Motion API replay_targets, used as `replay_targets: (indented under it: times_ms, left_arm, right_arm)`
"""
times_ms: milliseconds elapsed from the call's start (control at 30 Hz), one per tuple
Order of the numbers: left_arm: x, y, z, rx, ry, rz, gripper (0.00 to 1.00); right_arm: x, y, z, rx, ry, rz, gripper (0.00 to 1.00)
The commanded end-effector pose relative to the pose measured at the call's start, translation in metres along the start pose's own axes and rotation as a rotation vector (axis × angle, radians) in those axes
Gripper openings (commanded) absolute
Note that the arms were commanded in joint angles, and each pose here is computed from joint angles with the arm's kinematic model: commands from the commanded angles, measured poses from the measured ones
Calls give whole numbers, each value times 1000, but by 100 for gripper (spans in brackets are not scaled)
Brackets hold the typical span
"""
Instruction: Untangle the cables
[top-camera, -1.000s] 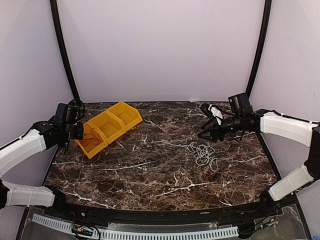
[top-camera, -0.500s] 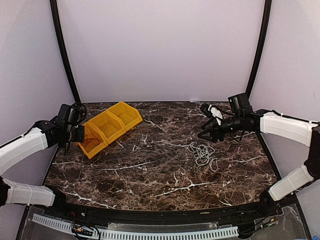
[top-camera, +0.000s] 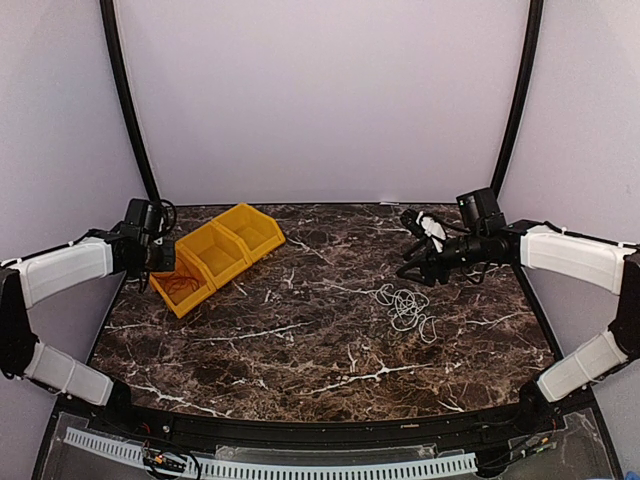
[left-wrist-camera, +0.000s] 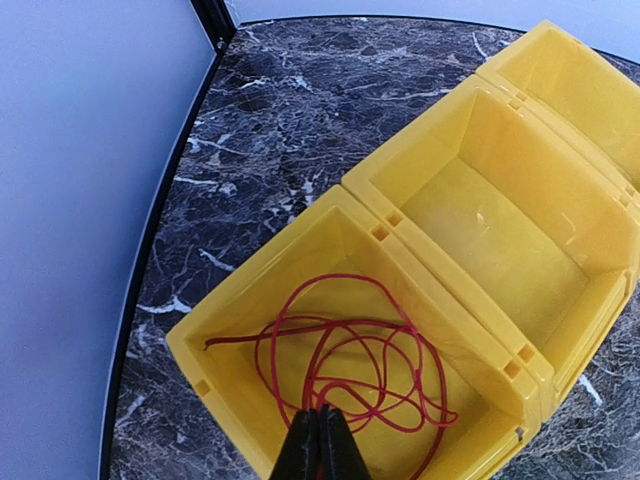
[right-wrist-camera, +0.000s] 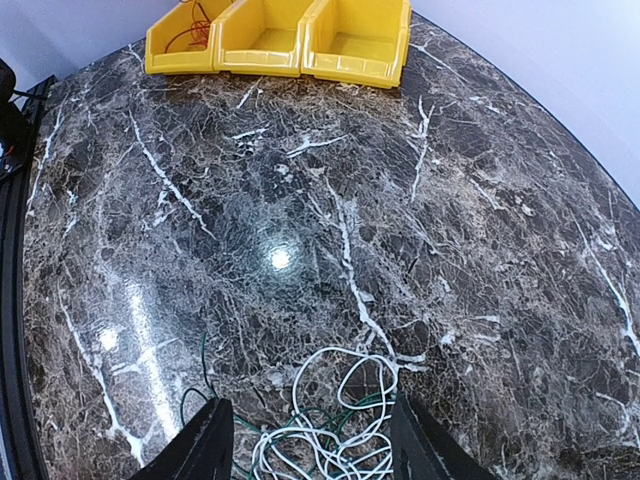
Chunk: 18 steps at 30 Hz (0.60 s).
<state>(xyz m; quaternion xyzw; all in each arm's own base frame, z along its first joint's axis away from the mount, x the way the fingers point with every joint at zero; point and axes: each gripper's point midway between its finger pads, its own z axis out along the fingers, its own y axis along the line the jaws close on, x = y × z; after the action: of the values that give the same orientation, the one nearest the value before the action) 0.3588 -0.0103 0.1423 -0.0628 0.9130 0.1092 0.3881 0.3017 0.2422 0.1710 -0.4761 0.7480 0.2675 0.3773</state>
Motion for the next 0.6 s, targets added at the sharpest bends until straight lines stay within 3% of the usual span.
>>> replay_targets:
  times_ms: [0,300,567]
  left_arm:
    - [-9,-10,10,67,25,-65,0]
    - [21,-16,30,91,134,-63,0]
    - [24,-21,21,141,188,-85,18]
  right_arm:
    - [2,-3,2,9,-4,-21,55]
    - [7,-5,4,12,11,-26,56]
    - [8,-5,5,12,16,-26,56]
